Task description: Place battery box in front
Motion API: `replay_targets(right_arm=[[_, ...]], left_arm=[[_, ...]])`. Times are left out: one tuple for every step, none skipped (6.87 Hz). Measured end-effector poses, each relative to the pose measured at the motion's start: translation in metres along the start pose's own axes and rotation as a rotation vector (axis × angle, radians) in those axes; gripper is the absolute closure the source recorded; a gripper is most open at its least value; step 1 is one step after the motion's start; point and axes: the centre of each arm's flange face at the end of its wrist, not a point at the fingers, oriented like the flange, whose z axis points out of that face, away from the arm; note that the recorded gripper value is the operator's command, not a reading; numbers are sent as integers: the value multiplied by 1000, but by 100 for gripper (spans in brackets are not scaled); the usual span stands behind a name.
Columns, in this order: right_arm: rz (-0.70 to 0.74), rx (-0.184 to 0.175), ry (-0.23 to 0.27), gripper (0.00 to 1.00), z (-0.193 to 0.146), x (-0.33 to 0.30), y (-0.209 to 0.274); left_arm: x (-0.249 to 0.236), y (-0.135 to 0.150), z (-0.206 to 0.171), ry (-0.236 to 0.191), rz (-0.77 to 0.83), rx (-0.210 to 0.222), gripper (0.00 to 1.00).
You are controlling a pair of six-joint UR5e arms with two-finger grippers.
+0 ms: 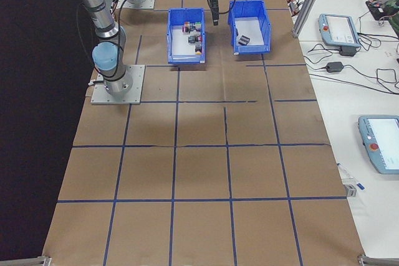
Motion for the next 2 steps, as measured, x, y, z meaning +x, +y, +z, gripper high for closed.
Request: replay_targets(right_arm=[[21, -28, -11, 0, 3, 7, -8], [33, -36, -17, 0, 2, 9, -10]], left_arm=[[0, 0, 0, -1, -1, 1, 1], [-1, 0, -1, -3, -1, 1, 1]])
